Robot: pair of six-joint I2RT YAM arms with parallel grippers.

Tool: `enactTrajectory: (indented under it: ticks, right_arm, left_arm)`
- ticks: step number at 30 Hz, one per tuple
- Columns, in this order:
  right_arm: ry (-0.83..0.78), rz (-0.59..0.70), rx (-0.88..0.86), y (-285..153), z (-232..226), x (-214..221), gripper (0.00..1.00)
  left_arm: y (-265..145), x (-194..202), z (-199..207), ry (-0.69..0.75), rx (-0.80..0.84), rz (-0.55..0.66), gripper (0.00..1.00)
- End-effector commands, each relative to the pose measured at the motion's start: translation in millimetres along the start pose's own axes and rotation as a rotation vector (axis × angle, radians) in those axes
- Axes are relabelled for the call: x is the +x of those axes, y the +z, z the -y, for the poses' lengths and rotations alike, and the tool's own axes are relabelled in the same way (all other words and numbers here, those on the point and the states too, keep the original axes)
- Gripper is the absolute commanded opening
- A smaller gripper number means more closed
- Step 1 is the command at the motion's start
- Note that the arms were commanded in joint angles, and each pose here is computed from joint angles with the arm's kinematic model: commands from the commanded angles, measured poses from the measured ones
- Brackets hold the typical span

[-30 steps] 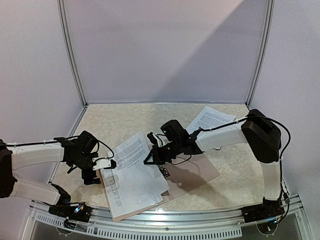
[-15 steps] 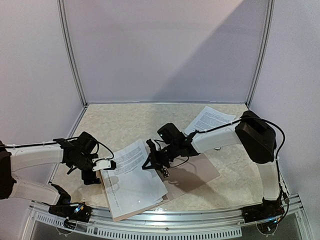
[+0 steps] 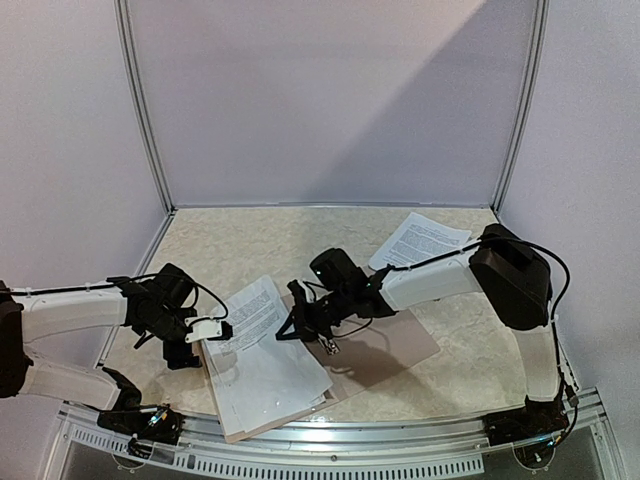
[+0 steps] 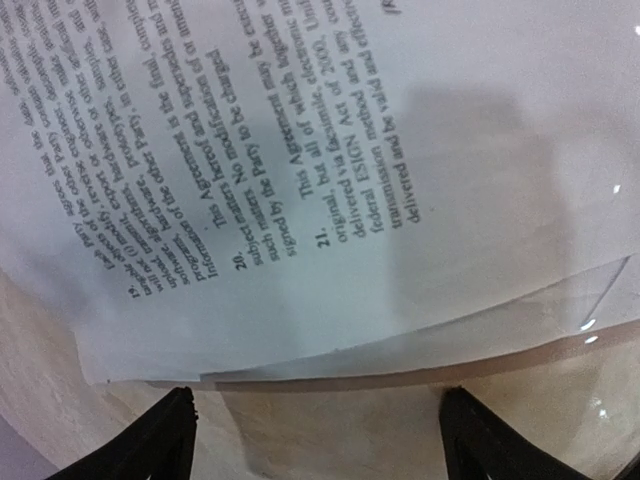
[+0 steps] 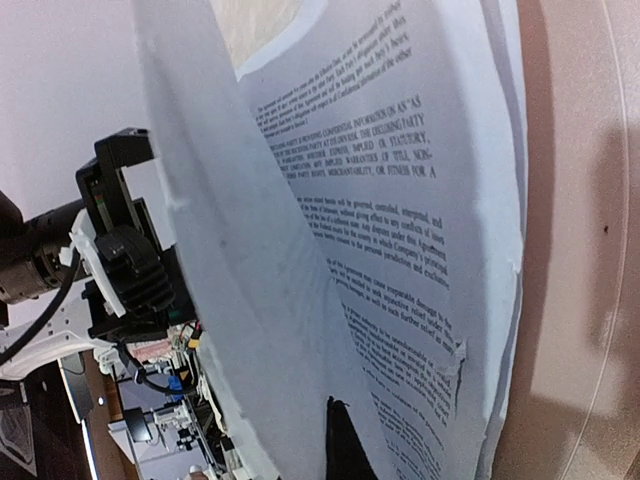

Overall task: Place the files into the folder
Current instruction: Insert the folder to form pockets on the folder.

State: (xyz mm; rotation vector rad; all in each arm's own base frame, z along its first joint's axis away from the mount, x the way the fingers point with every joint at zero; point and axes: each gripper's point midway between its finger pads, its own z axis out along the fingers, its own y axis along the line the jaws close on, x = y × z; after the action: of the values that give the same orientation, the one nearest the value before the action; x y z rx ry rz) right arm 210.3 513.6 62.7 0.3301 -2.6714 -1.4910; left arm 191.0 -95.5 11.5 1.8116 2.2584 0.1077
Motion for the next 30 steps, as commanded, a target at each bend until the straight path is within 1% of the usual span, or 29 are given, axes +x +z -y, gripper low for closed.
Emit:
enactTrajectory:
  ticks: [1,6,11,18,22,27,30]
  right_arm:
    - [0.035,0.09,-0.003,8,1,-20,0.0]
    - [0.069,0.13,-0.011,6,0,-27,0.0]
    - [0.095,0.135,-0.012,6,-1,-27,0.0]
    - [0.178,0.065,0.021,15,22,4,0.0]
    - [0.173,0.046,0.046,21,26,15,0.0]
    - [0.15,0.063,0.049,20,22,13,0.0]
    - [0.142,0.049,0.05,22,21,16,0.0]
  left_arm:
    - [18,45,29,0.05,0.068,-0.182,0.86]
    - [17,44,30,0.051,0.063,-0.17,0.86]
    - [18,47,28,0.059,0.051,-0.184,0.86]
    - [18,46,27,0.062,0.045,-0.18,0.86]
    - [18,47,25,0.064,0.037,-0.188,0.86]
    - [17,45,23,0.06,0.03,-0.181,0.85]
    - [15,45,23,0.062,0.026,-0.177,0.85]
